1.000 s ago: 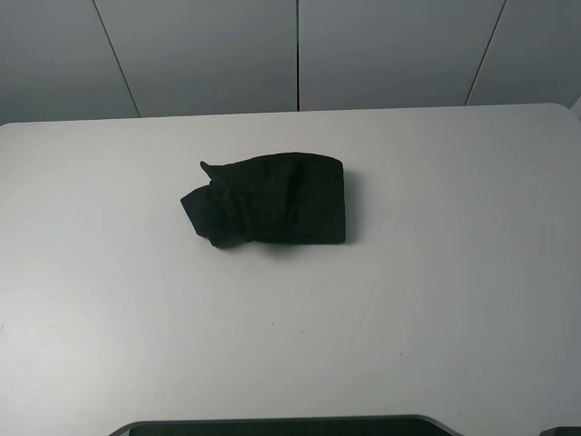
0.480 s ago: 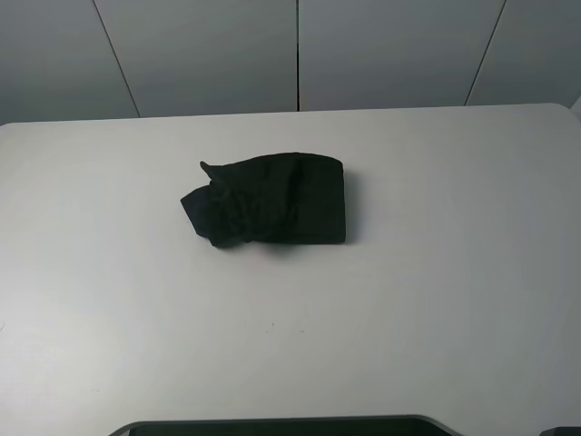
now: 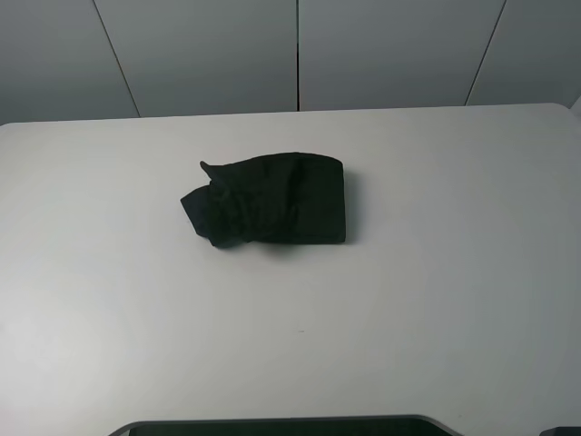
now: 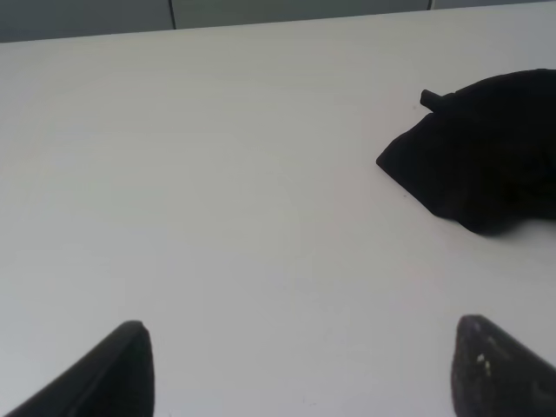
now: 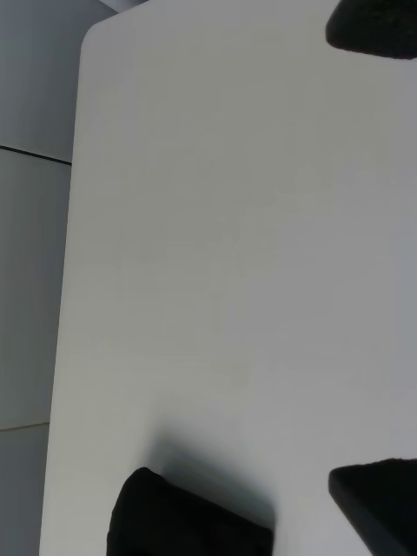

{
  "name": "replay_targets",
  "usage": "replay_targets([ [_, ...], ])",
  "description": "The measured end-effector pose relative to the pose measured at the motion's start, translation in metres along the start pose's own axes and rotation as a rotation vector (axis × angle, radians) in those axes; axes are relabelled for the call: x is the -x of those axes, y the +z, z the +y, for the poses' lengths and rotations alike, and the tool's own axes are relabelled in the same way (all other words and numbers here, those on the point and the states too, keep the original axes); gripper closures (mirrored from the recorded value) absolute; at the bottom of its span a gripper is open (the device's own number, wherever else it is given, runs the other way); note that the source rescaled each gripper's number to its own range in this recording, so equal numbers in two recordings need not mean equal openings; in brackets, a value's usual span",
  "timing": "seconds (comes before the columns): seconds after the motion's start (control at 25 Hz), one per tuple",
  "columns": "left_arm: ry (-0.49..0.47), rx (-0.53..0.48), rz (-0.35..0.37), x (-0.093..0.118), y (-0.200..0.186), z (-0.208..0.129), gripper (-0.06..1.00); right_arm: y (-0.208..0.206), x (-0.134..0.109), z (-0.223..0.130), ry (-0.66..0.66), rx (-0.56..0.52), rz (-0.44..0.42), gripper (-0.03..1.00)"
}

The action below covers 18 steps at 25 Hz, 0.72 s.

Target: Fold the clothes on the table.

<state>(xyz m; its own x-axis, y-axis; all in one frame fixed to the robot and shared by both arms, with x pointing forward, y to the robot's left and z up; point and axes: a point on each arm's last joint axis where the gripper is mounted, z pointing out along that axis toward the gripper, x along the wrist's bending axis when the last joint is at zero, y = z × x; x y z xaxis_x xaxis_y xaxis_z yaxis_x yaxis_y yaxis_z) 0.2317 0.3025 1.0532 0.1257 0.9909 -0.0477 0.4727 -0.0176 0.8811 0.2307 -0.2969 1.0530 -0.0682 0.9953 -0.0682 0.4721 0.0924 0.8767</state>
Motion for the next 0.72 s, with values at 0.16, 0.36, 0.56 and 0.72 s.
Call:
replay_targets([
  [0.16, 0.001, 0.0, 0.0, 0.0, 0.0, 0.0, -0.03, 0.0, 0.0, 0.0, 0.0, 0.0, 0.0, -0.03],
  [0.36, 0.004, 0.0, 0.0, 0.0, 0.0, 0.0, -0.03, 0.0, 0.0, 0.0, 0.0, 0.0, 0.0, -0.03],
  [0.56, 0.004, 0.0, 0.0, 0.0, 0.0, 0.0, -0.03, 0.0, 0.0, 0.0, 0.0, 0.0, 0.0, -0.03],
  [0.72, 0.004, 0.0, 0.0, 0.0, 0.0, 0.0, -0.03, 0.0, 0.0, 0.0, 0.0, 0.0, 0.0, -0.03],
])
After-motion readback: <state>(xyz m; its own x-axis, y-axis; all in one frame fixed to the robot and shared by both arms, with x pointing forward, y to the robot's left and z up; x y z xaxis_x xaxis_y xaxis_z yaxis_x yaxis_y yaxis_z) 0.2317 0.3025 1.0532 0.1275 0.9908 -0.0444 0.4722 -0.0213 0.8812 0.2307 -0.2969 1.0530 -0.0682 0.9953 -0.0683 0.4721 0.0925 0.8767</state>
